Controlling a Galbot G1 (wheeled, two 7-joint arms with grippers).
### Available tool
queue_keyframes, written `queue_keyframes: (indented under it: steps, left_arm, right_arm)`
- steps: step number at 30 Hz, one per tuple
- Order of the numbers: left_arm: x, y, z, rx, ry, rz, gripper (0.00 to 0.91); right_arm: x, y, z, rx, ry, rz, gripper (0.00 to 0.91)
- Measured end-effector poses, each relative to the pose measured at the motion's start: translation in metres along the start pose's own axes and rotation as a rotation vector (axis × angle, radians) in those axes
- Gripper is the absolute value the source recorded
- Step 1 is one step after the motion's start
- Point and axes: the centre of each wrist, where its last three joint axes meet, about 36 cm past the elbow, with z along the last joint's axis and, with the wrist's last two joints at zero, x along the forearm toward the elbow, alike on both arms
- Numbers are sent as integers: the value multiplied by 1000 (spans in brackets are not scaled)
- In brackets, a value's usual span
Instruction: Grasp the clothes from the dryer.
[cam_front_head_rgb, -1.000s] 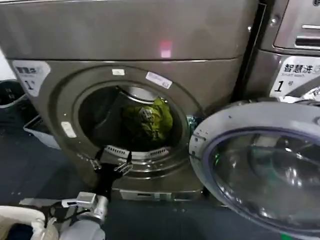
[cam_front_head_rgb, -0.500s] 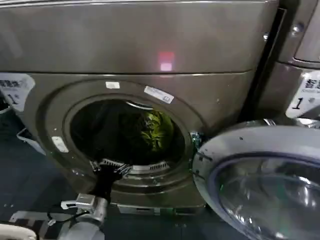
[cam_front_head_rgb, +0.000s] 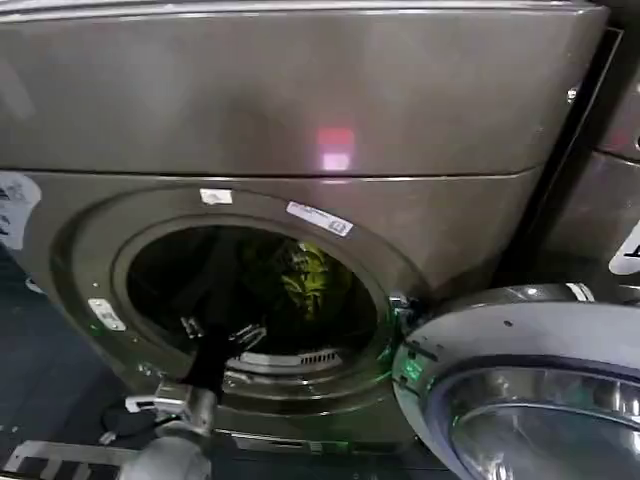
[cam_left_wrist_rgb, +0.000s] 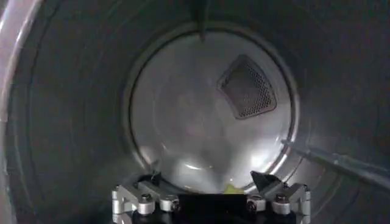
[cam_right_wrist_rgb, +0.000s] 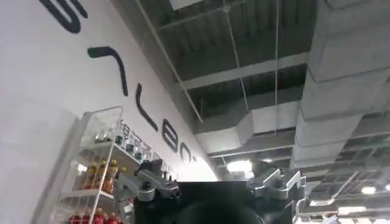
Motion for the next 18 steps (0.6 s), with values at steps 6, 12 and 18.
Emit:
queue_keyframes:
  steps: [6,12,18]
  left_arm:
    - [-68,-3,15,10,-48,6,907]
    - [-151,-4,22,-1,-75,3,907]
    - [-219,4,19,-18,-47,10,907]
  right_arm:
    - [3,-5,-8,30,8,-3,907]
    - [5,-10,-8,35,18,5,907]
    - [4,-15,-9,37,25,14,907]
